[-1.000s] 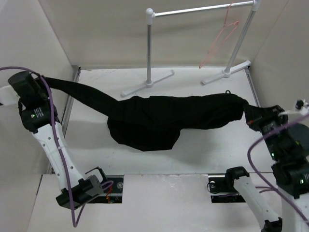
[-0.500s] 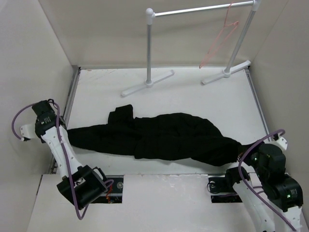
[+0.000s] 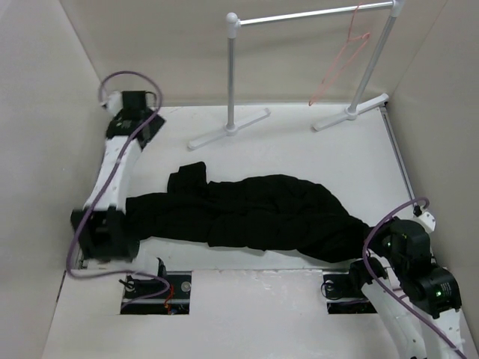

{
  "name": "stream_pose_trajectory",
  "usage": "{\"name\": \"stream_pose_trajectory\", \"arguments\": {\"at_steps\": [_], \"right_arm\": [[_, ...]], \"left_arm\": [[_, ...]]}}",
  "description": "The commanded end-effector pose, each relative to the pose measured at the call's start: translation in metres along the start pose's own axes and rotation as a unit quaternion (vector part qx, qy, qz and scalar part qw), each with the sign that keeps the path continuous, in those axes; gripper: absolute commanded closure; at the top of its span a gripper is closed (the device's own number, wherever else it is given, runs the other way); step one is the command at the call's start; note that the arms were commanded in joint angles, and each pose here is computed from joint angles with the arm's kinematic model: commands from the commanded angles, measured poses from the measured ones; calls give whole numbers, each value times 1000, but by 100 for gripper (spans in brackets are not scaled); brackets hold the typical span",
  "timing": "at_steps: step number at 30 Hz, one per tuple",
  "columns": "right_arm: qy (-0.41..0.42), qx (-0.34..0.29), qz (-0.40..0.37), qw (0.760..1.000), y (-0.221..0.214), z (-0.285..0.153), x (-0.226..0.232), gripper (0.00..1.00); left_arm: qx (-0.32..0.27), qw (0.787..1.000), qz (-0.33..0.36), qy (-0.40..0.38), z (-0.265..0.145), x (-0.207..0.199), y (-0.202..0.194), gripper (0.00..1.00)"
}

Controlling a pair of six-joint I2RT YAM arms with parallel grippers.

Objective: Place the trousers on the hanger
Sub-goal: Flatten out the trousers at the center of the board.

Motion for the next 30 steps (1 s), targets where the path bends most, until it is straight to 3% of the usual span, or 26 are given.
{"name": "stream_pose_trajectory", "arguments": {"at_steps": [1,8,15,19,20,21,24,25,28,30], "right_arm": [[46,-9,7,999,6,5,25,96],[49,-5,-8,999,6,18,37,96],[42,-14,1,999,9,15,32,96],[48,-11,7,999,7,17,34,96],[49,-12,7,999,7,17,35,96],[50,-13,7,999,8,18,36,95],[58,-8,3,998,6,24,42,95],[61,-5,3,998,6,26,45,95],[67,4,3,998,3,29,49,95],[70,6,3,998,2,31,50,95]], "left_arm": [[128,973,182,-66,45,-48,-78,41],[184,917,331,-124,79,-100,-145,29],[222,892,384,-90,99,-74,-182,34],[232,886,398,-52,109,-53,-188,72],[236,887,393,-48,110,-48,-187,74],[244,887,389,-51,108,-46,-188,70],[255,881,395,-49,103,-41,-191,39],[254,881,395,-51,103,-41,-192,35],[267,876,393,-83,100,-51,-209,33],[279,869,401,-83,101,-51,-222,42]]}}
Point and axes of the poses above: each gripper's point midway between its finger pads, its own z axis out along the fingers, its own x axis along the line the jaws close on, y = z × x, the point moved 2 cm from there along -z, back along the fingers, and after that the axes turned 15 degrees about z, right-handed, at the moved point
